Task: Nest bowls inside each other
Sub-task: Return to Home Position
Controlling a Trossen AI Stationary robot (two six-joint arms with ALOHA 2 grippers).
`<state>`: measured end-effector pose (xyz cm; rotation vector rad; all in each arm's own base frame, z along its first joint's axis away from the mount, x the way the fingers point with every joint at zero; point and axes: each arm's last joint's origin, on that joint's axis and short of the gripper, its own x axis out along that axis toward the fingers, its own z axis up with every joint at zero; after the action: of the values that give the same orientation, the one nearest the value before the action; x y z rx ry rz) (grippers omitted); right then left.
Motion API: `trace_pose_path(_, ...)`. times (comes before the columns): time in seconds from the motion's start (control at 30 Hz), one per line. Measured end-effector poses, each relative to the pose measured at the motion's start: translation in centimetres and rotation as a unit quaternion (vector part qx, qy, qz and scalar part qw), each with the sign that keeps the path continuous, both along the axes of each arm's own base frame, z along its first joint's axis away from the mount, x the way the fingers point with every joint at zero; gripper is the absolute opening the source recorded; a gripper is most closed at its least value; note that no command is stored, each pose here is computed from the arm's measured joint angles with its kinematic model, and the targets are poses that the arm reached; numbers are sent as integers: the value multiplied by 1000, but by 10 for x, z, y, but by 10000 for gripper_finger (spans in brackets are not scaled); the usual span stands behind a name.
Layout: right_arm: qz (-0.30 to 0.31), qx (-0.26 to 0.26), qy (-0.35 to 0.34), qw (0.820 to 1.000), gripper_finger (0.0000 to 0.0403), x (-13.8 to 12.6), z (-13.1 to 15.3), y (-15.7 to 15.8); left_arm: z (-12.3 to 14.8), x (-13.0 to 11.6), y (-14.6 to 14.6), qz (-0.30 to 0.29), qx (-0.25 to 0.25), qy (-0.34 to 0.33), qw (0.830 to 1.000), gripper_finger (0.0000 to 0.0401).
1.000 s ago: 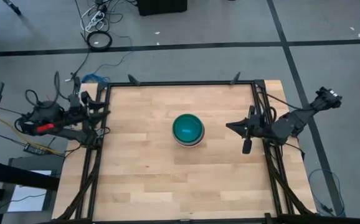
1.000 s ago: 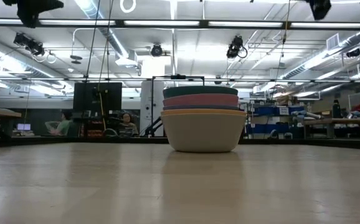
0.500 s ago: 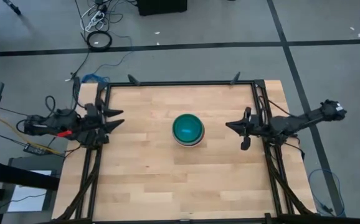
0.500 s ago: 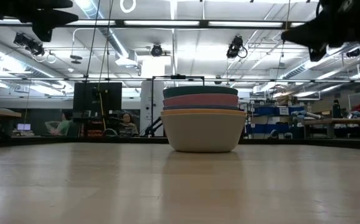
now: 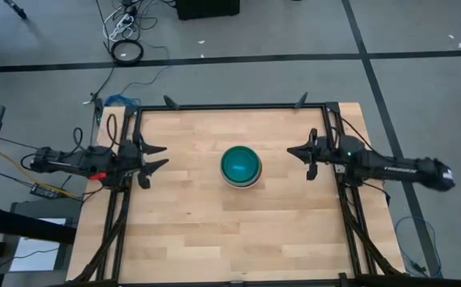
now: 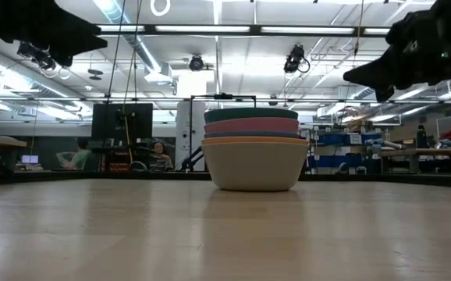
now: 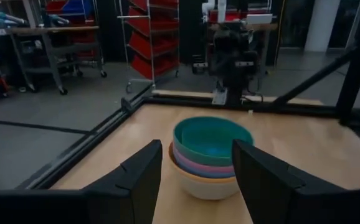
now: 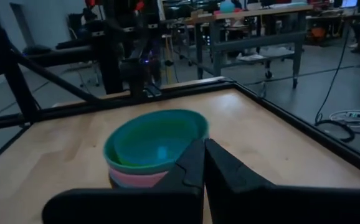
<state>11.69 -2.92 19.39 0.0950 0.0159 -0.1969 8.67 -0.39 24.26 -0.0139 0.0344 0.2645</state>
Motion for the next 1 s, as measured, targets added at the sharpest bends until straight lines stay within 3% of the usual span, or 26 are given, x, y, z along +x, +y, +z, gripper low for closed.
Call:
trace_pose_path(0.37,-19,23,-30,999,0,-19,-22,-35,-16,7,3,20,37,3,999,202)
trace_pose_path(0.53,-3,34,-11,999,0,-22,-27,-42,-15,7,6,22,50,4,998,202)
trace_pose_path(0.67,-27,35,28,999,0,-24,-36,-49,-16,7,9,22,61,12,998,202)
trace_pose_path(1.0,-69,121,72,988,0,-22,-52,-59,-54,15,16,-4,39,44,998,202)
